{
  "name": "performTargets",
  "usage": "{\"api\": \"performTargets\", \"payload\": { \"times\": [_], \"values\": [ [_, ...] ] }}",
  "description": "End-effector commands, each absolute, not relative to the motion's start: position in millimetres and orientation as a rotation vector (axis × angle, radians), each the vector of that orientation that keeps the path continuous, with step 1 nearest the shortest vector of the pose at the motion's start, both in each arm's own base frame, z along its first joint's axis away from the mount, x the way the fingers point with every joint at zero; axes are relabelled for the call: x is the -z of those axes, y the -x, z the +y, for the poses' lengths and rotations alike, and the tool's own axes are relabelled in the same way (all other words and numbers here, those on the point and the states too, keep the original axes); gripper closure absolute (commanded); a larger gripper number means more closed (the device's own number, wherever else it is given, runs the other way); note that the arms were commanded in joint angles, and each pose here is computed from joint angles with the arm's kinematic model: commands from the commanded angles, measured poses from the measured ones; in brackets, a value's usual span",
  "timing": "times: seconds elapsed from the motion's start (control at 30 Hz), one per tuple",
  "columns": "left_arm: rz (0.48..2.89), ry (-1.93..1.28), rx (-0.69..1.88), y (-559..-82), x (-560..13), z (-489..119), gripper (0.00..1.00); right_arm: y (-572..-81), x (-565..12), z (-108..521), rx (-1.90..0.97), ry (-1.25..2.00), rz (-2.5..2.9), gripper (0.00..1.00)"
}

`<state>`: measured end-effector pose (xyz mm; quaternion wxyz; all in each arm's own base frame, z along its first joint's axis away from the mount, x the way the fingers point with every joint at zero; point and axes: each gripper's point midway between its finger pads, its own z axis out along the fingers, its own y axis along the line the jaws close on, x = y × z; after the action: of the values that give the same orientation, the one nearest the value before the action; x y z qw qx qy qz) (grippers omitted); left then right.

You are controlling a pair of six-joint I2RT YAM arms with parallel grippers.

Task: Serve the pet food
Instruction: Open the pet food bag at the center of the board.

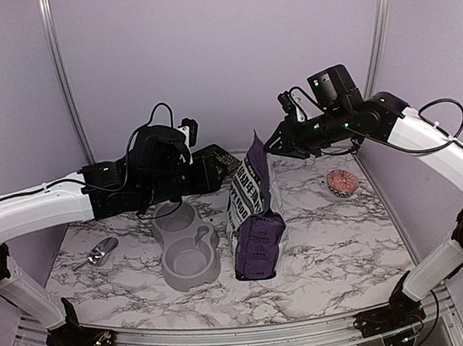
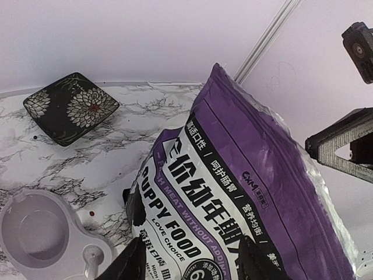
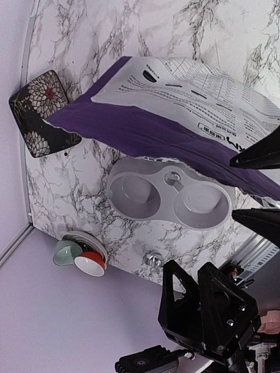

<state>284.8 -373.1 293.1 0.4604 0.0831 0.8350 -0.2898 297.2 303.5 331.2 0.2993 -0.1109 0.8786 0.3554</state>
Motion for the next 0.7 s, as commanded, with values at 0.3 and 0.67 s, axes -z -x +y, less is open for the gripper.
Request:
{"api": "performTargets", "payload": {
  "times": [0.3, 0.67],
  "values": [
    [2.029, -0.196, 0.744, -284, -301, -369, 0.45, -301, -323, 299, -0.87, 0.286, 2.345, 0.83],
    [2.031, -0.195, 0.75, -284, -300, -370, 0.45, -300, -331, 306, -0.932, 0.303, 2.311, 0.76]
  ]
}}
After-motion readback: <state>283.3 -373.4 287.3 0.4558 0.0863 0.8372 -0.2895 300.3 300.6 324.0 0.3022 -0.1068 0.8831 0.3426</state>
